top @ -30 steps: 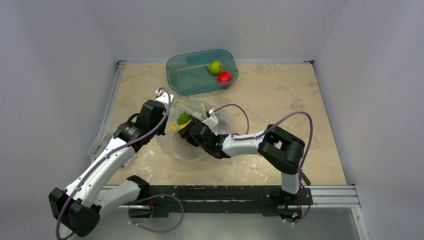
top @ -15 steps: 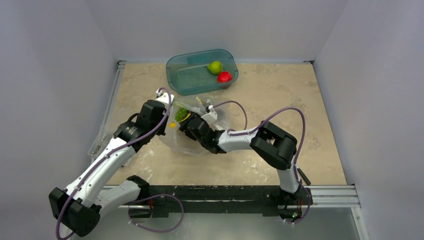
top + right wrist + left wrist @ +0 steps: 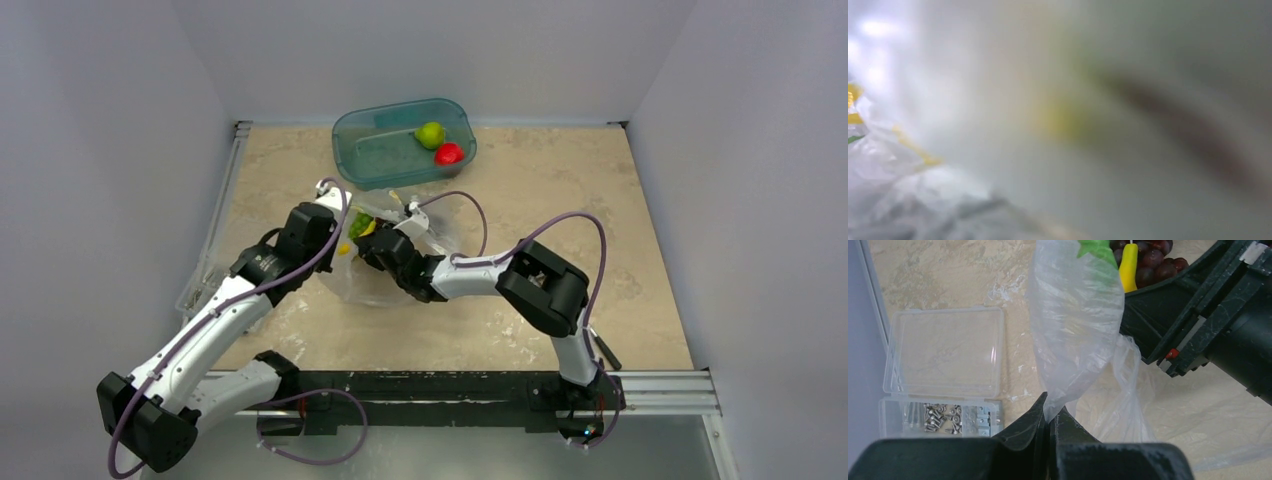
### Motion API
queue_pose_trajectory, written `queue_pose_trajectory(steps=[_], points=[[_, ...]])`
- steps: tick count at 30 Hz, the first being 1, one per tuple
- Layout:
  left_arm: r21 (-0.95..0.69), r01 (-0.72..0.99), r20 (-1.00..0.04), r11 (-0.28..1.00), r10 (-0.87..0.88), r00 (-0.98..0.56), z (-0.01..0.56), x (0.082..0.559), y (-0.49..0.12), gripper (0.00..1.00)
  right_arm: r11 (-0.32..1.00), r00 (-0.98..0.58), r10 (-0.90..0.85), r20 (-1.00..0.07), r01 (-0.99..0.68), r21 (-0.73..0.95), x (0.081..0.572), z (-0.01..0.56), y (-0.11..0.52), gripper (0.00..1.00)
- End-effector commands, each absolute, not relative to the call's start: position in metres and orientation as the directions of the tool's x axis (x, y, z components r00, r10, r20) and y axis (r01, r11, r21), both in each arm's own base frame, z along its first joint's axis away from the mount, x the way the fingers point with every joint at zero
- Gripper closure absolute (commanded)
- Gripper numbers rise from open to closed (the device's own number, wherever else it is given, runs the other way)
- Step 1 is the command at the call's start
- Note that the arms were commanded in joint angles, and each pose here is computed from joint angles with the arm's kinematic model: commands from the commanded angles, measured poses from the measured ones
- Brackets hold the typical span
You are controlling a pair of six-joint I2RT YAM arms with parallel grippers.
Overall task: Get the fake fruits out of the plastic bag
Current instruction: Take out the fake fruit from the plastic bag.
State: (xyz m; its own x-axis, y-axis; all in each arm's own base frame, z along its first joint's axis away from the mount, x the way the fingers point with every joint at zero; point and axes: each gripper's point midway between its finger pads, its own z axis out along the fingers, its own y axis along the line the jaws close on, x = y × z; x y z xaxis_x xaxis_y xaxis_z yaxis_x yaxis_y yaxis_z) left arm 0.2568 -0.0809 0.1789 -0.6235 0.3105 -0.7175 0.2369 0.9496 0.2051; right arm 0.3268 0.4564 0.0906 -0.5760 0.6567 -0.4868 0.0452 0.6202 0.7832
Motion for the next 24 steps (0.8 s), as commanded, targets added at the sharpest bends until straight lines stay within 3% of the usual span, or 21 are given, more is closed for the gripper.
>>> queue_pose_trajectory(steps=[1,2,16,24], points=[[0.278,0.239,-0.708,0.93,0.367,-0.604,0.177,0.255,-0.082,1.0,0.668,-0.561,0.58,-0.591,-0.087,0.739,0.329,0.116,0.466,0.96],[0.292,0.239,-0.702,0.926,0.377,-0.604,0.176,0.255,-0.083,1.0,0.685,-0.574,0.543,-0.613,-0.119,0.718,0.325,0.115,0.468,1.0],[0.34,0.172,-0.675,0.924,0.368,-0.64,0.169,0.261,-0.075,1.0,0.785,-0.577,0.279,-0.767,-0.323,0.528,0.268,0.14,0.403,1.0],[0.363,0.157,-0.636,0.919,0.367,-0.679,0.164,0.262,-0.071,1.0,0.81,-0.509,0.172,-0.843,-0.414,0.416,0.254,0.187,0.37,1.0]])
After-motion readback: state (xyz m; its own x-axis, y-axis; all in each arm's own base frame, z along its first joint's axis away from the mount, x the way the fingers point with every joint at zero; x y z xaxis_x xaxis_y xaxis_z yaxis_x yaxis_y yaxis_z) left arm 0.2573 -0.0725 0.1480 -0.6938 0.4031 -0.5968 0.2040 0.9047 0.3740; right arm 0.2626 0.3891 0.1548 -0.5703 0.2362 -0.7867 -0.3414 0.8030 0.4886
